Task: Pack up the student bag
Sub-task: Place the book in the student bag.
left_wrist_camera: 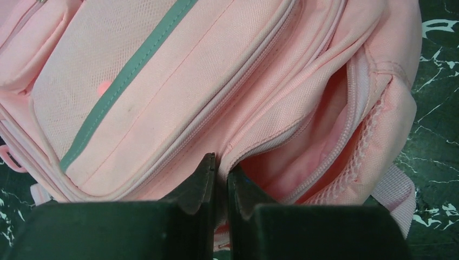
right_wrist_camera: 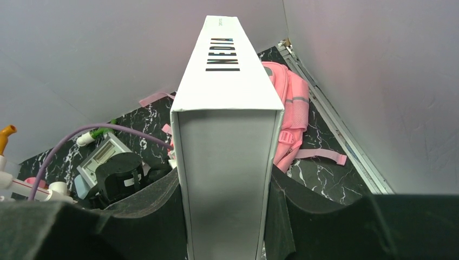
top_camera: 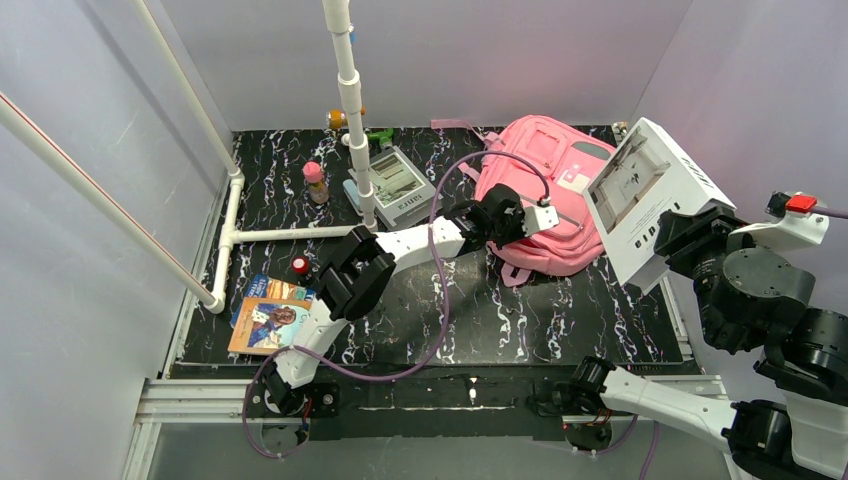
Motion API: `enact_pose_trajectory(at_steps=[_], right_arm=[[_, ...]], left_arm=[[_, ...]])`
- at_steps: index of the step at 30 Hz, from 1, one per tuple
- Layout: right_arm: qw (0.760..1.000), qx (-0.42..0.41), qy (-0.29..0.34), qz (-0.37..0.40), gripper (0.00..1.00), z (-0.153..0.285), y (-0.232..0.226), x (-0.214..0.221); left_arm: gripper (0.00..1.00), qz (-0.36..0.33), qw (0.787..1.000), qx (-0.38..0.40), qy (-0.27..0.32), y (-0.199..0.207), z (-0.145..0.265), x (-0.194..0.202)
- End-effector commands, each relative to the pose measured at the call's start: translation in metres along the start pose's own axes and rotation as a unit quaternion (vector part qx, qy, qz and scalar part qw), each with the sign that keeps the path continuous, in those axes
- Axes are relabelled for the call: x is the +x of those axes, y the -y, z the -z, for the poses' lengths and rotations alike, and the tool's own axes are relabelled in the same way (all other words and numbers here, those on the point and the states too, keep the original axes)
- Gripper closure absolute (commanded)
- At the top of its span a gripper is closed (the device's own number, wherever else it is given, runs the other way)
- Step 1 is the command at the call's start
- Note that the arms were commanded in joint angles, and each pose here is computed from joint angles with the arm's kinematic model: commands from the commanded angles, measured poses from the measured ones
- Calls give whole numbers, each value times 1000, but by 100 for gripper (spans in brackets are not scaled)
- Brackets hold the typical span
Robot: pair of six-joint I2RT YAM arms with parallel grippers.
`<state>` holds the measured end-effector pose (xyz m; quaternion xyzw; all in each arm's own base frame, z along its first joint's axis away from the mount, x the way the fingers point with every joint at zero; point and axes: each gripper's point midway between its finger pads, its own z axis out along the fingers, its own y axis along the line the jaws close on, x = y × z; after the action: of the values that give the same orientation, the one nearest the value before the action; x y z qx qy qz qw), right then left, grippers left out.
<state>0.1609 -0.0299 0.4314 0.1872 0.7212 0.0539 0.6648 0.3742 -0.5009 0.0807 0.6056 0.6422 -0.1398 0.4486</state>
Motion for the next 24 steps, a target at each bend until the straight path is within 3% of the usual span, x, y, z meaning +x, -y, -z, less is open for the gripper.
enact_pose_trajectory(at_steps=[1,6,10,15,20,24], right_arm=[[999,2,17,-40,99,1,3,-8],[998,7,25,-52,99,5,14,-17],[998,-4,19,-59,99,8,15,-18],[991,-84,-16,-107,99,17,-6,-7],[966,-163,-105,-169,99,35,-30,26],[935,-203,-145,-252,99,53,-26,42]], left_arm=[[100,14,999,-36,9,-19,19,-20],[100,90,988,-122,24,-54,66,-49],[100,190,961,-200,29,-80,118,-65],[100,265,933,-242,16,-87,177,-69],[100,330,919,-215,23,-79,203,-87],[100,361,913,-186,36,-76,195,-100]])
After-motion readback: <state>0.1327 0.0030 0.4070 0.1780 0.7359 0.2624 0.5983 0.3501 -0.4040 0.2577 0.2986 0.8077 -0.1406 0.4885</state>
